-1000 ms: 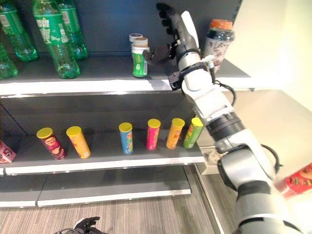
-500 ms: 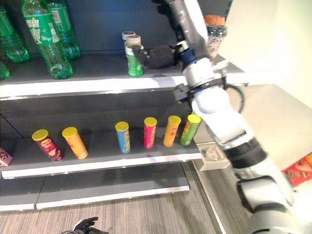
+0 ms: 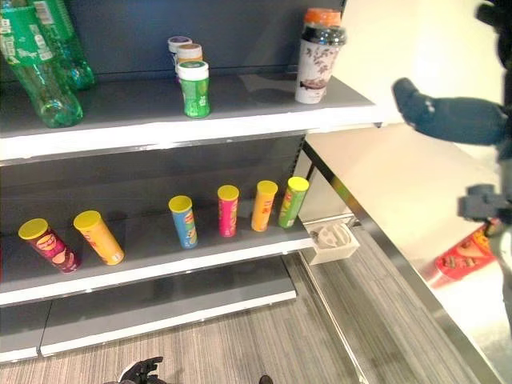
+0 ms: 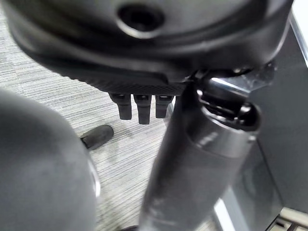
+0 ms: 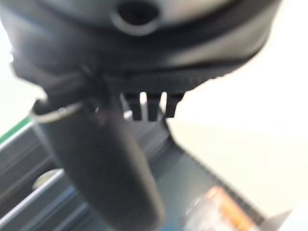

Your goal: Put the goods on the table back onto the shelves and tidy them up.

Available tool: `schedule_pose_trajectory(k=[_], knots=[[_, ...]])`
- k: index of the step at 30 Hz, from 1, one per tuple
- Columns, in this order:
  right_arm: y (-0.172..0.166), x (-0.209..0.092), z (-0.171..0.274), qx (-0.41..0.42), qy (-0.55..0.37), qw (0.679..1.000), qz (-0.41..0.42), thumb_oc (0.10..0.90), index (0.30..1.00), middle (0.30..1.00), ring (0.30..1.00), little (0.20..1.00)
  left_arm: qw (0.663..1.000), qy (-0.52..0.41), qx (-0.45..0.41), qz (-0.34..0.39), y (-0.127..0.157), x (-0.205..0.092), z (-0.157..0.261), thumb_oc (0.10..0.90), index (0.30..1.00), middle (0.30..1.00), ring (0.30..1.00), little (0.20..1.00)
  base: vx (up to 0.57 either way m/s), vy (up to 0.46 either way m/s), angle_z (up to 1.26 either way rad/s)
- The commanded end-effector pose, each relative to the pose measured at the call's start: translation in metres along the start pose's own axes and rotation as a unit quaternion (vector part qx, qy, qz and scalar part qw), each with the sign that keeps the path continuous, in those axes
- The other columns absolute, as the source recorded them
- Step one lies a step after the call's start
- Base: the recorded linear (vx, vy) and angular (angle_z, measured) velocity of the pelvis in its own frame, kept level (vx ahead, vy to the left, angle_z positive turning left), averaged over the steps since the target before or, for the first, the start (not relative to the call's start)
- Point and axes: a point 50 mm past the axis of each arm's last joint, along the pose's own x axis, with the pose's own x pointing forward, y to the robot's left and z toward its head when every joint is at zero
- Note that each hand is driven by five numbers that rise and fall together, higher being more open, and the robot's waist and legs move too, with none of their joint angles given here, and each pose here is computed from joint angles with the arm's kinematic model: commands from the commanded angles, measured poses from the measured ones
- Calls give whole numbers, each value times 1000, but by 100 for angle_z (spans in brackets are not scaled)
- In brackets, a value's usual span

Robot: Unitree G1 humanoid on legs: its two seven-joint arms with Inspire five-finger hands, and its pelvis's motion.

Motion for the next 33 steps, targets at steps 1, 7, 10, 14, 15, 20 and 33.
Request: schedule_pose_trajectory(k=[1, 7, 10, 14, 15, 20, 33], knots=[[-49, 15, 51, -28, -170, 972, -159, 800, 900, 900, 900, 900, 998, -49, 48, 13, 17, 3, 23, 800, 900, 900, 900, 900, 41, 50, -27], [-72, -1, 65, -137, -190, 946, -222, 800, 900, 900, 900, 900, 982, -93, 162, -16, 10, 3, 42, 800, 900, 900, 900, 900, 31, 58, -26], [-78, -5, 68, -168, -193, 935, -246, 800, 900, 900, 900, 900, 971, -130, 201, -25, 10, 2, 60, 800, 900, 900, 900, 900, -22, 59, -41], [-81, -5, 62, -183, -177, 931, -262, 800, 900, 900, 900, 900, 963, -159, 214, -38, 6, 1, 76, 800, 900, 900, 900, 900, -19, 23, -68], [-81, -6, 62, -182, -175, 931, -263, 800, 900, 900, 900, 900, 962, -162, 215, -43, 5, 0, 77, 800, 900, 900, 900, 900, -80, -30, -66], [-75, -4, 55, -187, -154, 940, -240, 800, 900, 900, 900, 900, 971, -122, 201, -40, 13, 2, 63, 800, 900, 900, 900, 900, -159, -75, -121], [-6, -35, -29, 79, 47, 993, -76, 800, 900, 900, 900, 900, 996, -48, 79, -21, 25, 2, 24, 800, 900, 900, 900, 900, -69, -199, -45]])
